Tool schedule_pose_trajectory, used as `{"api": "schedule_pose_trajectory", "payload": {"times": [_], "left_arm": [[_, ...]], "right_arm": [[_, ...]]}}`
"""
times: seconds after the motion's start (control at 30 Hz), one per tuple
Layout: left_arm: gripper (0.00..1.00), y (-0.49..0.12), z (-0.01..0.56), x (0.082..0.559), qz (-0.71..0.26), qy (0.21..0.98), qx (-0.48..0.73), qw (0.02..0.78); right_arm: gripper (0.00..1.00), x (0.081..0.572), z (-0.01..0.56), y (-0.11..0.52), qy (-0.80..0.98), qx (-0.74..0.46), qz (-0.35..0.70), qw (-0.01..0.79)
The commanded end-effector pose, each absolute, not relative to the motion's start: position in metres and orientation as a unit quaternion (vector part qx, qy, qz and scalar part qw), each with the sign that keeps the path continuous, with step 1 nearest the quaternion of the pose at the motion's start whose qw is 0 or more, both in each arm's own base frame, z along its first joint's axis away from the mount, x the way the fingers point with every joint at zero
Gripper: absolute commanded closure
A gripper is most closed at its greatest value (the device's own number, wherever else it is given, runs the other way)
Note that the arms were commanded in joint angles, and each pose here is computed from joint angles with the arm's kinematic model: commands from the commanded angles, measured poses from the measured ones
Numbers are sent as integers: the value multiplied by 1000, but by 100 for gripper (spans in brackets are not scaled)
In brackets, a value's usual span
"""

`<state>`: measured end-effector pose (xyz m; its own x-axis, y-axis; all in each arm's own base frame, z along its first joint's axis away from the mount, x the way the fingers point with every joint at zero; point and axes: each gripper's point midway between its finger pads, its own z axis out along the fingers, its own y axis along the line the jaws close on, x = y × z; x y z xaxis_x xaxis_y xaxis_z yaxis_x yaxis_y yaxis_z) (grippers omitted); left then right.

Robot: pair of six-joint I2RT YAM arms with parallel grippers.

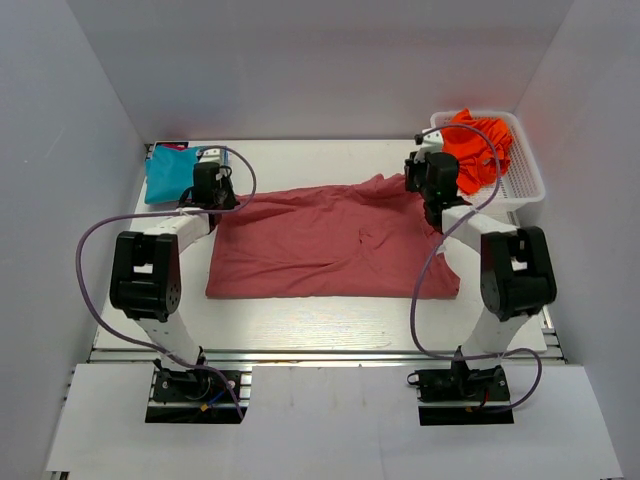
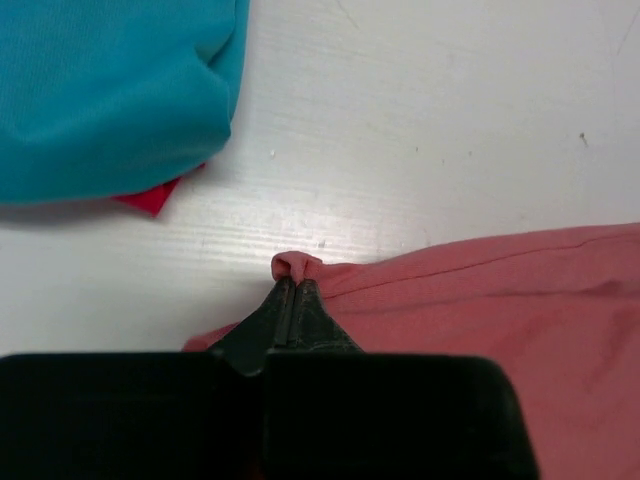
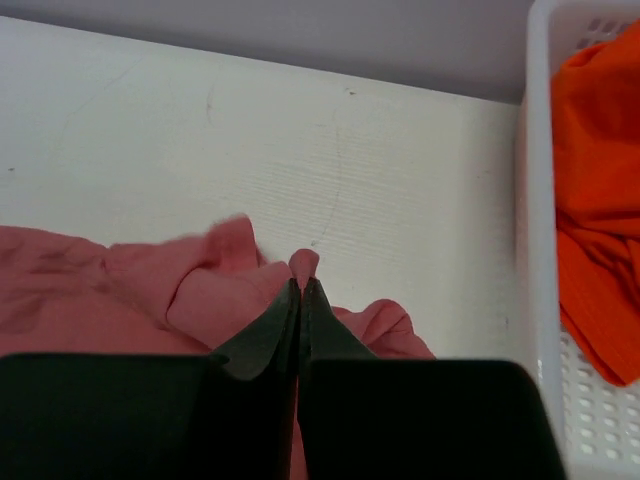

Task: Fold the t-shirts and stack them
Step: Fold the other side of the tshirt into a rectangle

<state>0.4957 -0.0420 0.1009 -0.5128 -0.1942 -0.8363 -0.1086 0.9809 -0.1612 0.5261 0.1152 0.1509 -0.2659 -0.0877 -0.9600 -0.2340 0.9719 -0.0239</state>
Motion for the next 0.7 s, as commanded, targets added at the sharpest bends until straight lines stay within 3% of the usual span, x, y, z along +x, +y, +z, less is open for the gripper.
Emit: {"api": "schedule_pose_trajectory", "payload": {"times": [0.0, 0.4, 0.67], "left_arm": [[100, -49, 136, 487, -71, 841, -77, 531], [100, -38, 133, 431, -61, 841, -101, 527], [100, -29, 133, 409, -52, 838, -132, 528]], "right_arm": [[100, 504, 195, 102, 755, -86, 47, 648], [100, 405, 205, 74, 758, -32, 50, 650], [100, 362, 177, 67, 774, -11, 67, 629]]}}
